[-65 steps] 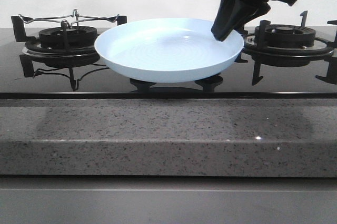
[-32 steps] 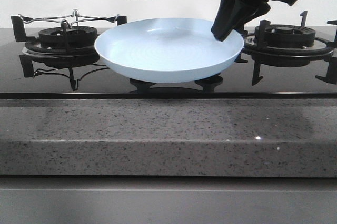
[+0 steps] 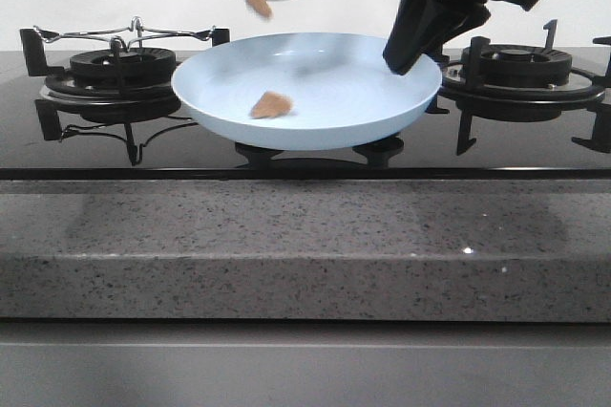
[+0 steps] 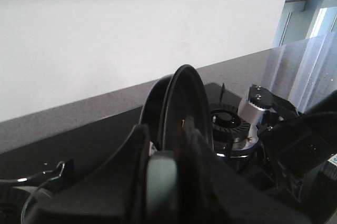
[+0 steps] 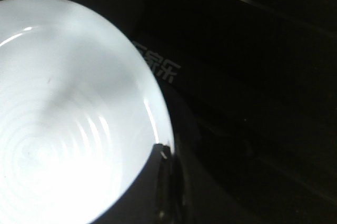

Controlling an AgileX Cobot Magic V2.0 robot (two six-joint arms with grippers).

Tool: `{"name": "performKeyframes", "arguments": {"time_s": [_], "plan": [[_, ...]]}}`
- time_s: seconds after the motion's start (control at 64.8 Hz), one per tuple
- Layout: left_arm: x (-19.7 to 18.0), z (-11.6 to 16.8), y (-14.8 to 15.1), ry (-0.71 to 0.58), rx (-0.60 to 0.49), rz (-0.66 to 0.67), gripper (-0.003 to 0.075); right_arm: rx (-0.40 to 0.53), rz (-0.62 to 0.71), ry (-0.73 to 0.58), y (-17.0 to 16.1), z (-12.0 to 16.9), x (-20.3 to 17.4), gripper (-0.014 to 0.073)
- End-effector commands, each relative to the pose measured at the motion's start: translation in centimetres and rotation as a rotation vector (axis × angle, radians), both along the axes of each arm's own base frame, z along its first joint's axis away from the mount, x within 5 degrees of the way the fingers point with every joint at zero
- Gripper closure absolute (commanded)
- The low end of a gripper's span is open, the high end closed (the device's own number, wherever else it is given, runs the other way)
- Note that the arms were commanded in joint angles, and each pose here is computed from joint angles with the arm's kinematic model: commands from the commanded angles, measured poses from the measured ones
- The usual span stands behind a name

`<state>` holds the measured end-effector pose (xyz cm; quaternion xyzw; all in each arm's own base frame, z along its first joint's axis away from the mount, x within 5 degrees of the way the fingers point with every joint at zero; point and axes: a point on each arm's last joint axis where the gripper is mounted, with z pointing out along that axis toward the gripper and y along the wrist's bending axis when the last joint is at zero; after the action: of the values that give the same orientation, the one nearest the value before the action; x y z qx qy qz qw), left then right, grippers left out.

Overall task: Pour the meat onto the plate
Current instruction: 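Tilt the pan over the held plate with the left gripper, pouring meat, then lower the emptied pan back onto its burner with the left gripper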

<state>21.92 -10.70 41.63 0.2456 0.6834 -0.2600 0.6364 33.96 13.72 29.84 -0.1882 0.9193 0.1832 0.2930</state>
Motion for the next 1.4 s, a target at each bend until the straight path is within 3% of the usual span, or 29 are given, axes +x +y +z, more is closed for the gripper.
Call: {"name": "performKeyframes", "arguments": {"time_s": [0.0, 0.772, 1.157, 1.389], "plan": [[-1.7, 2.5, 0.1, -0.118, -0.020, 0.000, 0.0741, 0.030, -0.014, -0.088, -0.3, 2.1, -0.2, 0.0655], [-3.3, 2.9, -1.1, -0.412, 0.265, -0.082, 0.0741, 0.030, -0.014, -0.088, -0.3, 2.1, -0.2, 0.0655], [-3.3, 3.0, -1.1, -0.391, 0.239, -0.082, 0.0741, 0.030, -0.014, -0.088, -0.3, 2.1, -0.2, 0.0655], [-1.7, 3.1, 0.8, -0.254, 0.100, 0.096, 0.0741, 0.030, -0.014, -0.088, -0.3, 2.1, -0.2, 0.0655]]}}
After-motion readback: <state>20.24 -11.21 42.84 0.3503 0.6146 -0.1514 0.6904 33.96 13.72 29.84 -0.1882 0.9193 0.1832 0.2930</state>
